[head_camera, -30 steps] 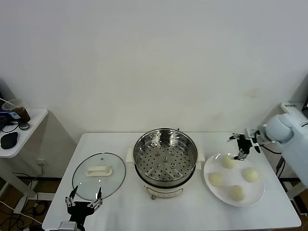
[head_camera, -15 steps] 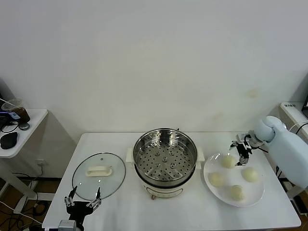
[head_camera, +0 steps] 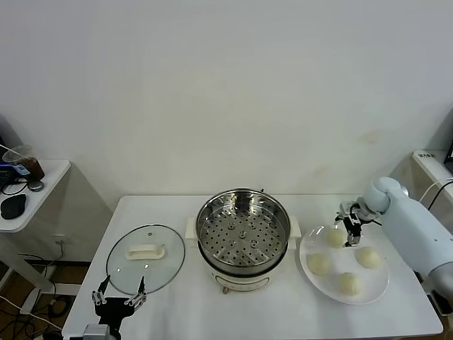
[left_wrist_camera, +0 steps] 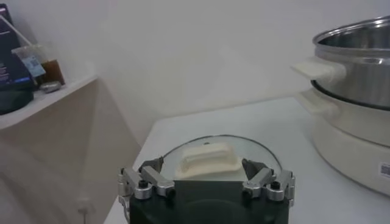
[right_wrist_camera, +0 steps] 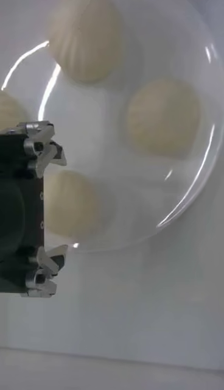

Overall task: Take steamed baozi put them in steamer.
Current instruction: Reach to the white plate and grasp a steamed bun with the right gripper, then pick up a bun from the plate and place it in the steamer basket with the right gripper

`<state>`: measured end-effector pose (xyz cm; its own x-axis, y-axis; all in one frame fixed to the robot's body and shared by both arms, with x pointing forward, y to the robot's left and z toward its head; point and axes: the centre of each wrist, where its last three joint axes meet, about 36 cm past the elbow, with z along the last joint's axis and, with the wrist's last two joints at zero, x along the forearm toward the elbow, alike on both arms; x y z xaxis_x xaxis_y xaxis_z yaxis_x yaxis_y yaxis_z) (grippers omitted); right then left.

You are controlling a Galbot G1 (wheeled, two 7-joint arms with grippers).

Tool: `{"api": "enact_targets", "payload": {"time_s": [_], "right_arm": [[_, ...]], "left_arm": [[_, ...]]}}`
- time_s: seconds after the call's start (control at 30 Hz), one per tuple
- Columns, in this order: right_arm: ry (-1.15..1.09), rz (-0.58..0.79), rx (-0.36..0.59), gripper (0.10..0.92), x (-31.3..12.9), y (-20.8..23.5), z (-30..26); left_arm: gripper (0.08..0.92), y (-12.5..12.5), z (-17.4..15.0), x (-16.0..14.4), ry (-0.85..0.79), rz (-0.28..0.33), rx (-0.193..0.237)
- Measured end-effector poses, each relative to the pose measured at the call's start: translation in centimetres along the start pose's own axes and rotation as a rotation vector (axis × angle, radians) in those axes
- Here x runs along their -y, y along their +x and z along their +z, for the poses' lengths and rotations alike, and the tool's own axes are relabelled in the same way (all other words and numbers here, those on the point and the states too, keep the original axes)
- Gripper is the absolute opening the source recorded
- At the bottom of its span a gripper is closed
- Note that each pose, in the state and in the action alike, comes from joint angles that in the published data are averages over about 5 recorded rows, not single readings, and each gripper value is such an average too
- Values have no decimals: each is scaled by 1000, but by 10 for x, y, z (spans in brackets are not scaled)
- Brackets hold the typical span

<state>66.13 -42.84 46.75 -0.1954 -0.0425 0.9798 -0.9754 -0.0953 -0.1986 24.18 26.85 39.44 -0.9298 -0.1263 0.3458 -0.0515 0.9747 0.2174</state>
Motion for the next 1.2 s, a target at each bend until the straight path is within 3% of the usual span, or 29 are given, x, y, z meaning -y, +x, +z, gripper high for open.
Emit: {"api": "enact_targets", "payload": {"time_s": [0.53, 0.63, 1.1, 1.2], "right_arm": [[-10, 14, 2, 823, -6, -16, -2], [-11, 20, 4, 793, -6, -17, -2], [-20, 43, 17, 398, -5, -8, 2], [-18, 53, 23, 357, 0, 3, 1]], "left_arm": [[823, 0, -1, 2, 3, 1, 4], [823, -1, -1, 2, 3, 0, 4], [823, -4, -1, 4, 6, 5, 5], [823, -6, -1, 6, 9, 8, 7]]}}
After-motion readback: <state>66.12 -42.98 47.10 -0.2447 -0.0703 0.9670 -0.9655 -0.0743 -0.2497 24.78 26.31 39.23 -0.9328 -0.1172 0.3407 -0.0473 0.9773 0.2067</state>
